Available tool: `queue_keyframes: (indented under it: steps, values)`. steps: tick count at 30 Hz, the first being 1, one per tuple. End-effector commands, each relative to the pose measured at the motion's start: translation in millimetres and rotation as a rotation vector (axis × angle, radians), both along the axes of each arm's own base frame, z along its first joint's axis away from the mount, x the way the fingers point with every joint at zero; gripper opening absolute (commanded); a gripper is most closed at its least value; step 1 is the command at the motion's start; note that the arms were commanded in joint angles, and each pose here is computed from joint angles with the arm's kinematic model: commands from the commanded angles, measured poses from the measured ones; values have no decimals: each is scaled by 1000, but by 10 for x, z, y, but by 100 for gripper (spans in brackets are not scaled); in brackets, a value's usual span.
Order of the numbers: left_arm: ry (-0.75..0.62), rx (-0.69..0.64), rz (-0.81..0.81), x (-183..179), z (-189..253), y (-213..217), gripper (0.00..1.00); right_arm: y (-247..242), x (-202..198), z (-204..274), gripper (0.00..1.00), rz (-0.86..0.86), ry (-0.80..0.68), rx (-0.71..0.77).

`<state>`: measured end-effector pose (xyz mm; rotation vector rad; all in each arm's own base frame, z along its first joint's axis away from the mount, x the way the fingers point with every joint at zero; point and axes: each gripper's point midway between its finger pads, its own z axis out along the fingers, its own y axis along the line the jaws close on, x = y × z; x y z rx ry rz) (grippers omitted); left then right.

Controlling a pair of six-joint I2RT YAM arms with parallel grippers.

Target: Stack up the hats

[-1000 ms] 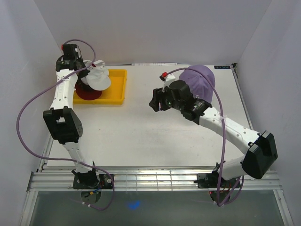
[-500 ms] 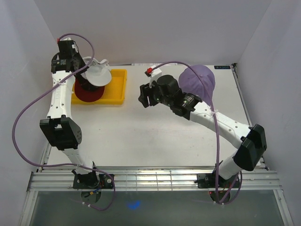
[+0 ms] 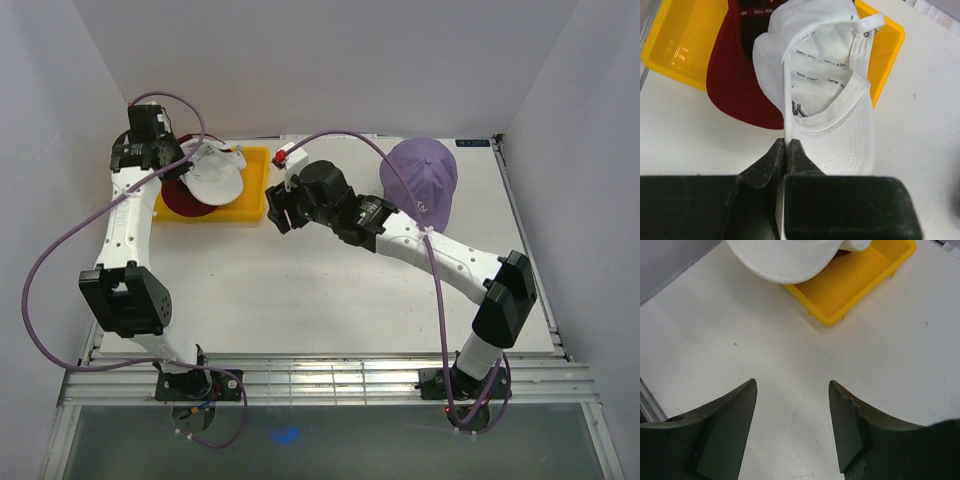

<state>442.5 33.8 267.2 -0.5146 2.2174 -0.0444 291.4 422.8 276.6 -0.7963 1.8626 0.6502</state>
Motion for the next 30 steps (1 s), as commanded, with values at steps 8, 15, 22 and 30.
queue_keyframes:
  steps: [8, 15, 22, 30]
  values:
    - [-75, -11, -15, -268, 227, -71, 0, 246, -47, 277, 65, 28, -56, 42]
    - [-93, -71, -49, -323, 357, -199, 0, 481, -194, 447, 66, 74, -133, 49]
    - [-97, -120, -78, -453, 410, -314, 0, 877, -266, 441, 68, 110, -252, -13]
    - [-105, -155, -116, -667, 484, -452, 0, 1310, -297, 434, 69, 63, -375, -71]
